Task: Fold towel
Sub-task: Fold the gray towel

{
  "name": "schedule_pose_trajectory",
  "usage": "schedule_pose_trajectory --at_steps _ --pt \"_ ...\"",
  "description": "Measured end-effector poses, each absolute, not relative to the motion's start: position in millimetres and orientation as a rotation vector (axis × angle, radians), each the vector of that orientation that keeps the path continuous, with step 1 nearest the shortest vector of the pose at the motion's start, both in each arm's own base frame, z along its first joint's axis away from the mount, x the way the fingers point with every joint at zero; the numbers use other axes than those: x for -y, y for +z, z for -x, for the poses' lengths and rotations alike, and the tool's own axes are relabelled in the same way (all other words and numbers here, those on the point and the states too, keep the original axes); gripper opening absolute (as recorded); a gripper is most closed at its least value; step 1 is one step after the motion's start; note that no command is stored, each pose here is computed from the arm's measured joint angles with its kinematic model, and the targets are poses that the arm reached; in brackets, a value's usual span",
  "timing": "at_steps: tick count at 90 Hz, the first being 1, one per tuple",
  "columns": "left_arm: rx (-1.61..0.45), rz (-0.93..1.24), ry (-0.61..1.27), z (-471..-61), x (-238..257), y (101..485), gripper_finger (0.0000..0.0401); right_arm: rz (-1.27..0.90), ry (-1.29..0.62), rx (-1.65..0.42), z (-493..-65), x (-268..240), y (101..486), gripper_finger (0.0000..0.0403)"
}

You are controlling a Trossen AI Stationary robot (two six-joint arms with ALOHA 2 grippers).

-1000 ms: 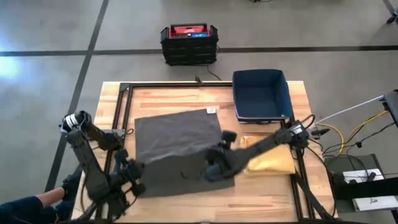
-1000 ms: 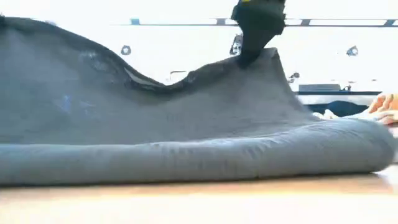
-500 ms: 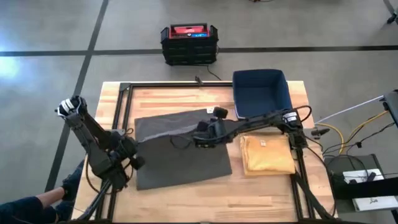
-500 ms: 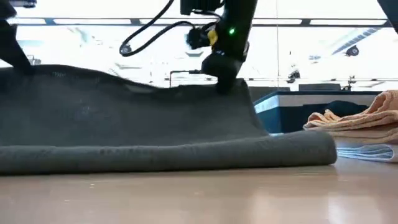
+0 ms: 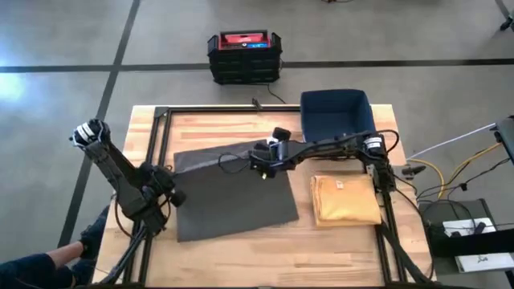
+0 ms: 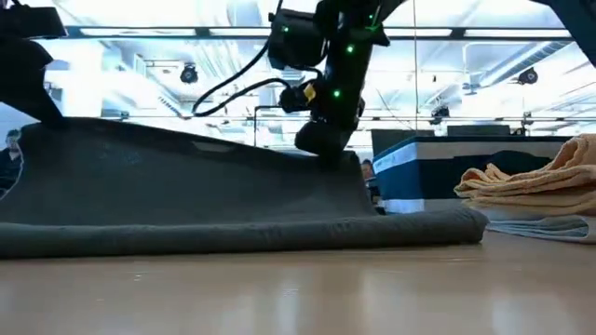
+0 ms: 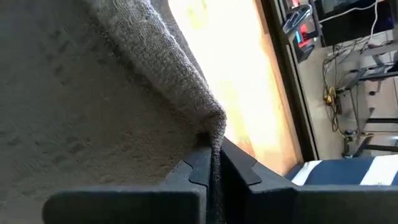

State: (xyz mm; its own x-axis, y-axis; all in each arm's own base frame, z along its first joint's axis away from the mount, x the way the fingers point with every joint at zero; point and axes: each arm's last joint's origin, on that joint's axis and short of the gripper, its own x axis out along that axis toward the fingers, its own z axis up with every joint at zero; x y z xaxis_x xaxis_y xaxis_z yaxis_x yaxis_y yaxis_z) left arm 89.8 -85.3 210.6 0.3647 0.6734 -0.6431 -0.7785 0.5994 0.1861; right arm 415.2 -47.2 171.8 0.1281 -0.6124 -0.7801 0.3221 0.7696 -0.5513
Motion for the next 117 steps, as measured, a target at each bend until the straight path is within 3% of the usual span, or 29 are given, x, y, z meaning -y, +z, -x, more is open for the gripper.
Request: schedule_pose_trajectory --at_steps 49,79,92,117 --pt "-0.707 0.174 0.962 -92 79 205 0.0000 0.138 -0.684 -1.265 -414 73 170 0.0004" --pt "-0.673 0.114 0.979 -94 72 201 0.0014 0.140 -0.693 -1.250 -415 81 170 0.0090" --pt "-0.668 0.123 0.972 -97 71 205 0.0059 0.132 -0.701 -1.234 -416 84 171 0.0154" --pt "-0.663 0.129 0.933 -99 68 223 0.0209 0.132 -0.711 -1.241 -412 92 175 0.0249"
